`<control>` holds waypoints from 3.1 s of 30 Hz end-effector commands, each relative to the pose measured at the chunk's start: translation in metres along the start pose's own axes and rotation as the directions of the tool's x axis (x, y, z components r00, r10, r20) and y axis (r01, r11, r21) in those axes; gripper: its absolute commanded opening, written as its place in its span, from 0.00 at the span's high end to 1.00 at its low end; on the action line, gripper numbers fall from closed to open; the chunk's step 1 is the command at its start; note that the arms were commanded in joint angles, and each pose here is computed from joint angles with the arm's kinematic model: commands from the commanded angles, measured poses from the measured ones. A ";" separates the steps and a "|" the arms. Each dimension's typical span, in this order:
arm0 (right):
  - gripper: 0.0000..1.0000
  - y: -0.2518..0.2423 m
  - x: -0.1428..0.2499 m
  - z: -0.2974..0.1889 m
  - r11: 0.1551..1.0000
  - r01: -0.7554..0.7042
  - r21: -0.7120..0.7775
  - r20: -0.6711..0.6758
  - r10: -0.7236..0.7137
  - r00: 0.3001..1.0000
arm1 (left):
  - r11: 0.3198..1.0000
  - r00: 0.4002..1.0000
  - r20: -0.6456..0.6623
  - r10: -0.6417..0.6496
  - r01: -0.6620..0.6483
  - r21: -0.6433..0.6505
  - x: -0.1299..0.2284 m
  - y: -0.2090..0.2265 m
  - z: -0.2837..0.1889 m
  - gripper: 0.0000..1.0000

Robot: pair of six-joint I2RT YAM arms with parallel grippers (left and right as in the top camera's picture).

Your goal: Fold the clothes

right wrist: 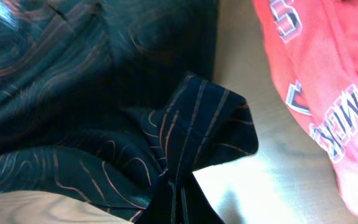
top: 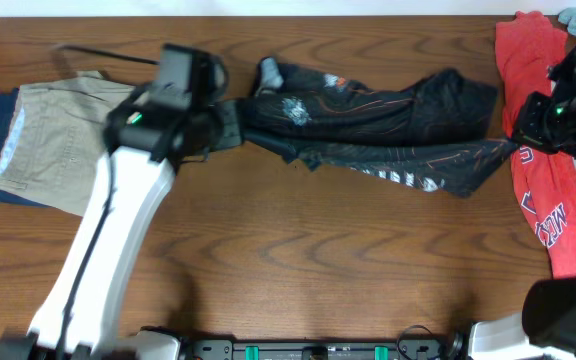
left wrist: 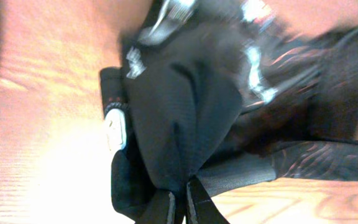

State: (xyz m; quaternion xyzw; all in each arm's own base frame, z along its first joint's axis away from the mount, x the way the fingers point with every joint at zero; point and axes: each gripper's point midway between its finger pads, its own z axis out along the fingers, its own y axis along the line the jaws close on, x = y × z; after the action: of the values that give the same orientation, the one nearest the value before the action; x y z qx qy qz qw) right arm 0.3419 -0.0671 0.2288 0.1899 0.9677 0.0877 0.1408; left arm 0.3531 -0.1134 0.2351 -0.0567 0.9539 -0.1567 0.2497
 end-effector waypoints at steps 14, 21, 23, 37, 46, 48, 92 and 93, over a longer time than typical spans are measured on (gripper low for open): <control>0.99 0.037 0.018 -0.250 0.989 0.146 0.005 0.813 -0.090 0.576 | 0.969 0.728 0.686 -0.009 -0.162 0.184 -0.027 -0.035 -0.271 0.94; 0.99 0.040 0.042 -0.309 0.988 0.154 0.018 0.919 -0.076 0.386 | 0.961 0.663 0.748 -0.023 -0.193 0.200 -0.020 -0.038 -0.306 0.94; 0.99 0.040 0.041 -0.306 0.988 0.152 0.017 0.916 -0.077 0.395 | 0.964 0.686 0.727 -0.018 -0.181 0.194 -0.022 -0.037 -0.296 0.94; 0.99 0.054 -0.054 -0.148 0.971 0.225 -0.082 0.636 -0.123 0.762 | 0.992 0.907 0.413 0.078 -0.110 0.054 -0.072 -0.024 -0.129 0.94; 0.99 0.092 -0.163 -0.152 0.941 0.243 -0.238 0.817 0.058 0.574 | 0.998 0.735 0.677 0.048 -0.061 -0.004 -0.196 -0.010 -0.086 0.94; 0.99 0.100 -0.177 -0.188 0.923 0.274 -0.270 0.881 0.122 0.457 | 1.000 0.645 0.764 -0.003 -0.011 0.013 -0.220 -0.005 -0.112 0.94; 0.99 -0.068 0.102 0.097 0.962 -0.064 0.265 -0.366 0.162 0.916 | 0.934 0.610 -0.732 -0.303 0.038 -0.355 0.185 0.112 0.045 0.94; 0.99 -0.071 0.110 0.101 0.960 -0.072 0.271 -0.381 0.176 0.908 | 0.932 0.598 -0.740 -0.308 0.036 -0.359 0.192 0.114 0.044 0.94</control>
State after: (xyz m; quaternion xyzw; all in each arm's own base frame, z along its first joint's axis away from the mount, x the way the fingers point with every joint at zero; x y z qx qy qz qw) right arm 0.2696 -0.0688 0.1057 0.2293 0.9708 0.0288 -0.0649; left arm 0.2229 -0.0544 0.0778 -0.1156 0.9718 -0.0356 -0.2024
